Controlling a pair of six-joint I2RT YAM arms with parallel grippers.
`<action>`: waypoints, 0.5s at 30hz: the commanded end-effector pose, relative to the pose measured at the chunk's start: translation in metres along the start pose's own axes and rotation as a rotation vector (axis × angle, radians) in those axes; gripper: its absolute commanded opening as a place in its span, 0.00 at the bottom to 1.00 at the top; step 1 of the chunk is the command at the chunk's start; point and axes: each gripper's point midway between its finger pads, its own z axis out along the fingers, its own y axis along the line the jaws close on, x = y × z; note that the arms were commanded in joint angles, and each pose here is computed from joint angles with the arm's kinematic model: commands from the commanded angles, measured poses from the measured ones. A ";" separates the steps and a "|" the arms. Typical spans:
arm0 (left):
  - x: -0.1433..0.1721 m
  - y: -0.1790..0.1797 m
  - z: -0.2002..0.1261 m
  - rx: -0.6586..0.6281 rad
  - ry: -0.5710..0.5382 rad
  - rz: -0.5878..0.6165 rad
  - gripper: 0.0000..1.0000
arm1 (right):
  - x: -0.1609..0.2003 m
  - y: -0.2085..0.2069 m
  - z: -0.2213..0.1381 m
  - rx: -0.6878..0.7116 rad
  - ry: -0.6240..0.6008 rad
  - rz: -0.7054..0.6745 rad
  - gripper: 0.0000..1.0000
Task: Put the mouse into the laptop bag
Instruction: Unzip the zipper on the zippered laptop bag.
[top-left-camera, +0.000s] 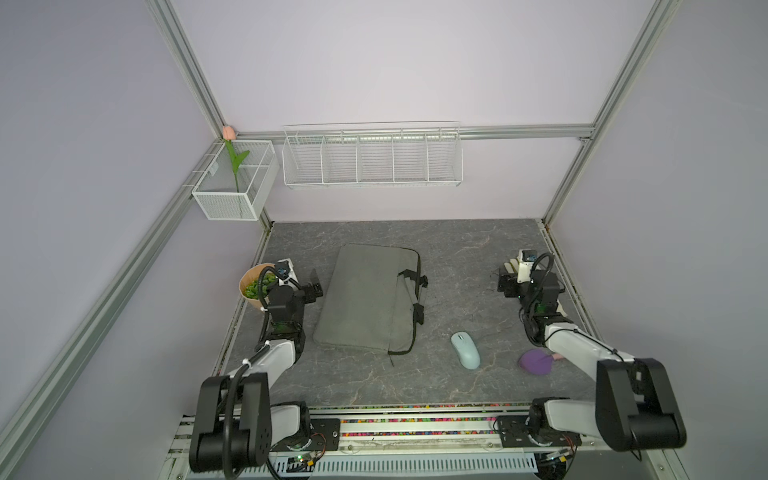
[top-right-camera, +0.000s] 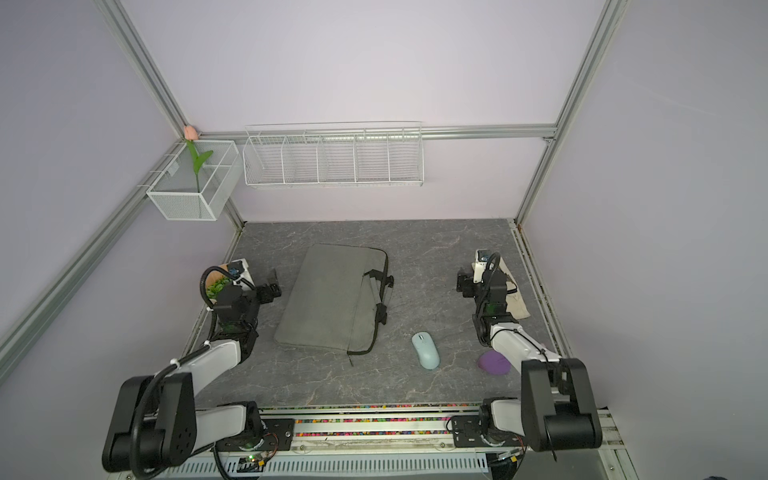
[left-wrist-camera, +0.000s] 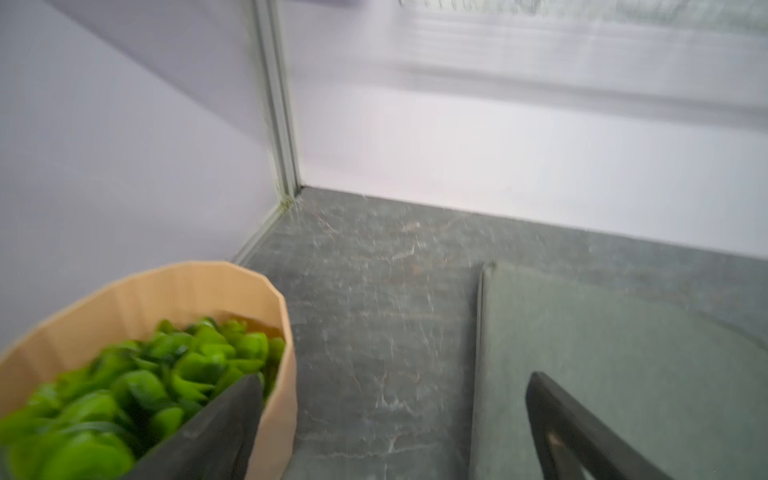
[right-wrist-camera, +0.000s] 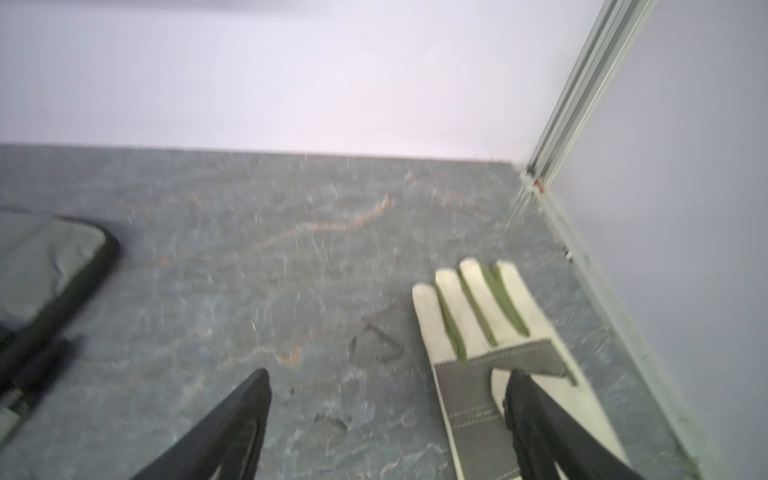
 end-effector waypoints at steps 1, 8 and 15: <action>-0.012 0.022 -0.011 -0.183 0.056 -0.104 0.99 | 0.007 -0.011 -0.021 0.120 0.114 0.040 0.89; -0.040 0.024 -0.043 -0.257 0.115 -0.413 0.99 | -0.010 0.013 -0.074 -0.010 0.190 0.247 0.89; -0.052 -0.008 -0.058 -0.087 0.236 -0.496 0.99 | -0.022 0.047 -0.114 -0.184 0.255 0.300 0.88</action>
